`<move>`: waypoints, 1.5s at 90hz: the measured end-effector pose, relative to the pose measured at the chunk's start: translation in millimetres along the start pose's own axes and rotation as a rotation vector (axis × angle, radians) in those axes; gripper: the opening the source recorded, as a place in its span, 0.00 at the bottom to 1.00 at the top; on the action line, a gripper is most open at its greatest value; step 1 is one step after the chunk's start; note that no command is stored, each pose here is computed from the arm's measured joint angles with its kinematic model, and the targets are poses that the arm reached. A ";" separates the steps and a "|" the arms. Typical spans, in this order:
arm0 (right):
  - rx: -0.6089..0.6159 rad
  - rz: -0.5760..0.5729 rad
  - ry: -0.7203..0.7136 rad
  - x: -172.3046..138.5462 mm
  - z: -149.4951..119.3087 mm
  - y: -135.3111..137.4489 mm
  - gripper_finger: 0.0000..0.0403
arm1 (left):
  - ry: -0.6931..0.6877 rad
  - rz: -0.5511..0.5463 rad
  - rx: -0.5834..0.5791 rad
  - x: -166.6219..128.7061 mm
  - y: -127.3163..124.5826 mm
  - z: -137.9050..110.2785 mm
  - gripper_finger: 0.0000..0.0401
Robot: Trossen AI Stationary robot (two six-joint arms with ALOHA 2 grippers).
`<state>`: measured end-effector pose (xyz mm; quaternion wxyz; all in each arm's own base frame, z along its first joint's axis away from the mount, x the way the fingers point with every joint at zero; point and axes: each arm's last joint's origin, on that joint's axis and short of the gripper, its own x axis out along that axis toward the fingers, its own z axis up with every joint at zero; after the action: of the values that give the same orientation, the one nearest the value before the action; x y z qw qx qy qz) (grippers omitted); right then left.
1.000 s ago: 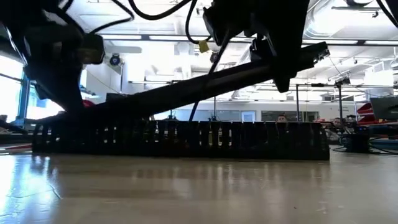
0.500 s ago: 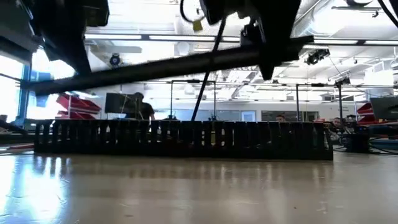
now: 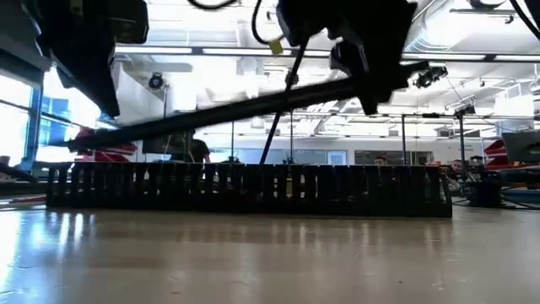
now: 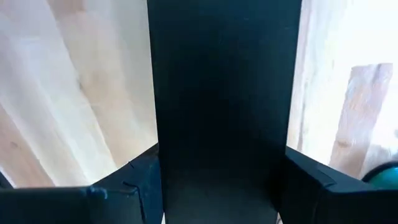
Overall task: Ziptie cables
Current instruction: Close the black cable duct
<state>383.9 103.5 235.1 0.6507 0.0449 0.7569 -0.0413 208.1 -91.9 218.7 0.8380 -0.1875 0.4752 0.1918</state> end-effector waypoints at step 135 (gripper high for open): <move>-0.007 -0.010 0.034 8.6 0.2 -5.1 0.51 | 0.106 -0.009 -0.040 17.0 -7.5 -14.7 0.00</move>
<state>382.2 98.6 226.6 0.6376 0.0394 0.7683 -0.0411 209.3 -103.2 197.8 0.8087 -0.2163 0.5140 0.1872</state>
